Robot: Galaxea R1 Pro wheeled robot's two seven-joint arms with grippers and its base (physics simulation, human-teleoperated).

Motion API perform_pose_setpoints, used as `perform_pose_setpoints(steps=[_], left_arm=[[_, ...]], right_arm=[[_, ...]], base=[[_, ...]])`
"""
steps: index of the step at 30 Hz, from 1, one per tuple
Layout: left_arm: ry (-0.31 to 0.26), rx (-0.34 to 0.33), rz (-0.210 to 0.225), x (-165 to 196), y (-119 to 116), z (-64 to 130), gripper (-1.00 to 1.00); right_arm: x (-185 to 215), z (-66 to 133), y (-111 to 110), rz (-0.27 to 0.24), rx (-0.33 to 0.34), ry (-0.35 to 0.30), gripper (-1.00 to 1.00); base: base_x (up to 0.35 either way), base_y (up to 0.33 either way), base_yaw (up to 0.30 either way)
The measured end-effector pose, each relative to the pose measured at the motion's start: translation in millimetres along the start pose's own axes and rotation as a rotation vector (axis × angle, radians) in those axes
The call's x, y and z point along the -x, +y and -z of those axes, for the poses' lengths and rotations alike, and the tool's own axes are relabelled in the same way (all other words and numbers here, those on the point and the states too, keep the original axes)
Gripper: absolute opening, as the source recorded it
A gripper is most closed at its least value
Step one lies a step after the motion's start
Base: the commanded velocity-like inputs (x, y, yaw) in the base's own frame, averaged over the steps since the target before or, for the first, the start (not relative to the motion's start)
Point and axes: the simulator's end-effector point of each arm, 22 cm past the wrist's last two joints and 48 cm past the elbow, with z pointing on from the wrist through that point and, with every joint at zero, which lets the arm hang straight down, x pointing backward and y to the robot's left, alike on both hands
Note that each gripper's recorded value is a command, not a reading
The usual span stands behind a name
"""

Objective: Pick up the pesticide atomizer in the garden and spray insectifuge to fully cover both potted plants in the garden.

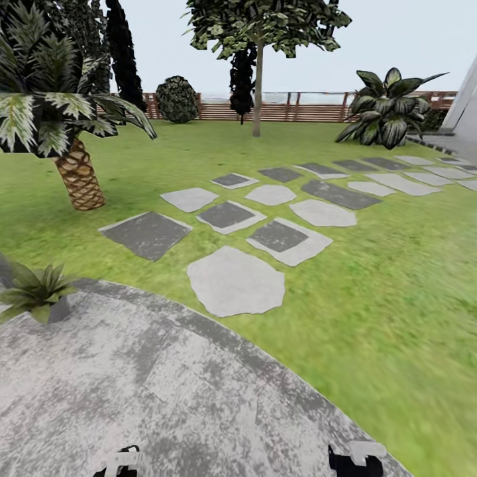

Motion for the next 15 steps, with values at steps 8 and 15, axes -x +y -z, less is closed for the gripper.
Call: perform_pose_setpoints(steps=[8,15], left_arm=[[0.000,0.000,0.001,0.0,0.1,0.0,-1.00],[0.000,0.001,0.001,0.1,0.1,0.0,-1.00]], right_arm=[[0.5,-0.2,0.2,0.000,0.000,-0.001,1.00],[-0.1,0.1,0.1,0.000,0.000,0.000,1.00]], base=[[0.338,0.002,0.277],[0.338,0.000,0.277]])
